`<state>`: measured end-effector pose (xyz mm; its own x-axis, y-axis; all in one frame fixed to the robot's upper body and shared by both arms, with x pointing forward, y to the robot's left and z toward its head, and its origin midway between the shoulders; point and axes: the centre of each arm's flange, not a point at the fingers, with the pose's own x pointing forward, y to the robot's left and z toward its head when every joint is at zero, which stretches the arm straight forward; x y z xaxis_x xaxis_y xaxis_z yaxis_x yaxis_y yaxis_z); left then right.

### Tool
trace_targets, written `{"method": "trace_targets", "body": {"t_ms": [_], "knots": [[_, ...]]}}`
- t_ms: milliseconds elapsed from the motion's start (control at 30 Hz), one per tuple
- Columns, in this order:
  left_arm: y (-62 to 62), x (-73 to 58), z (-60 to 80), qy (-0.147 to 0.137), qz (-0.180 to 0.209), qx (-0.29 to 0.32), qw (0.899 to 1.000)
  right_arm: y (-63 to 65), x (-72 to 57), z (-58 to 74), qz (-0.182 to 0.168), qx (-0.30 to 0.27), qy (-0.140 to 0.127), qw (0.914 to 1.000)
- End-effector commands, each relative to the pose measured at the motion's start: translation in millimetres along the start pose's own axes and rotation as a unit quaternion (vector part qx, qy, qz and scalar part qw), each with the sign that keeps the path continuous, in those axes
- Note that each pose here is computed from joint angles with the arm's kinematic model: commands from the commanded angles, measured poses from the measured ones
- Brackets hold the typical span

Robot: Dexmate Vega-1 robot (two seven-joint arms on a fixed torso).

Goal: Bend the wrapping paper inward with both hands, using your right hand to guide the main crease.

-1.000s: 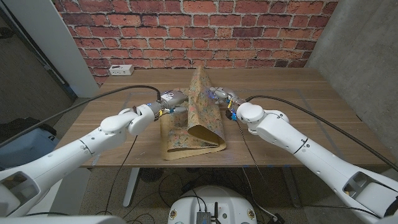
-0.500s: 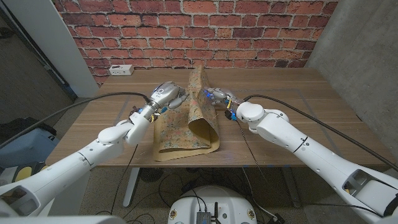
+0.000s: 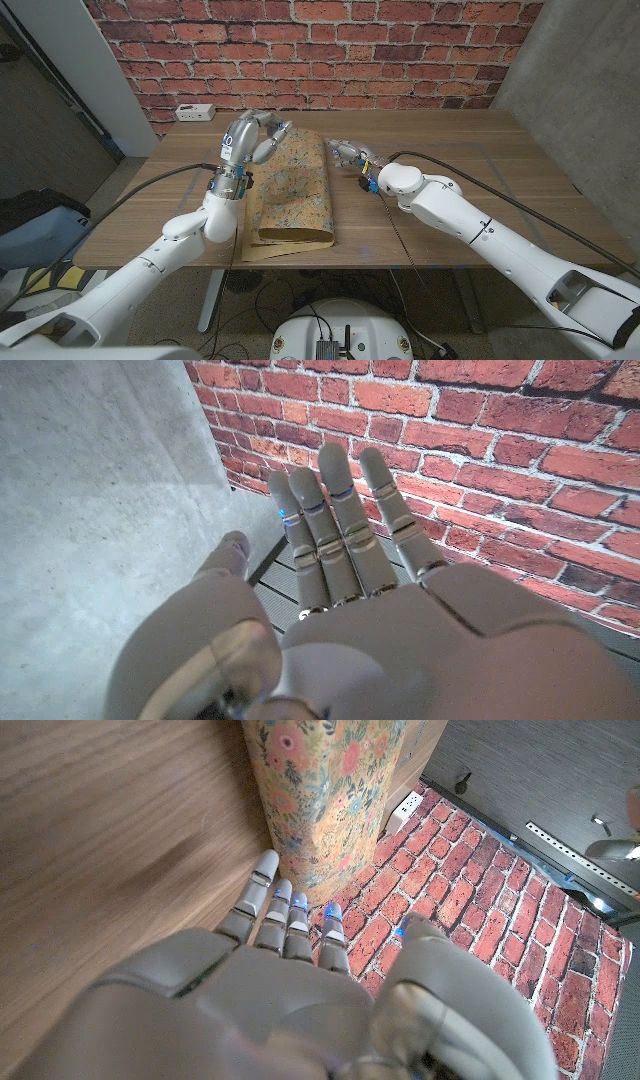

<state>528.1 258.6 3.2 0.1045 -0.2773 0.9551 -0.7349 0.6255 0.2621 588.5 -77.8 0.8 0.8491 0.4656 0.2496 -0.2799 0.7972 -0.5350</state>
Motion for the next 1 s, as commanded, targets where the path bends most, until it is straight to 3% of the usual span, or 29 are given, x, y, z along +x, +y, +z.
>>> {"method": "trace_targets", "body": {"t_ms": [33,400,500,667,833,1000], "knots": [[12.5,-8.2,-7.9,0.044,0.065,-0.079,0.994,10.5,6.6,4.8,0.037,-0.047,-0.006,0.9982],[8.9,-11.9,-13.2,0.066,0.040,-0.074,0.994,30.0,11.1,16.6,0.054,-0.147,-0.001,0.9877],[8.3,-13.4,-19.7,0.089,0.013,-0.062,0.994,38.8,13.4,22.9,0.055,-0.199,0.000,0.9784],[9.8,-11.6,-25.9,0.097,-0.025,-0.047,0.994,46.5,17.7,31.7,0.033,-0.262,-0.005,0.9645],[9.3,-13.0,-27.4,0.100,-0.020,-0.056,0.993,50.6,26.4,43.0,-0.010,-0.332,-0.016,0.9432],[9.5,-16.5,-27.4,0.099,-0.018,-0.061,0.993,52.2,38.8,50.3,-0.030,-0.377,-0.020,0.9256]]}}
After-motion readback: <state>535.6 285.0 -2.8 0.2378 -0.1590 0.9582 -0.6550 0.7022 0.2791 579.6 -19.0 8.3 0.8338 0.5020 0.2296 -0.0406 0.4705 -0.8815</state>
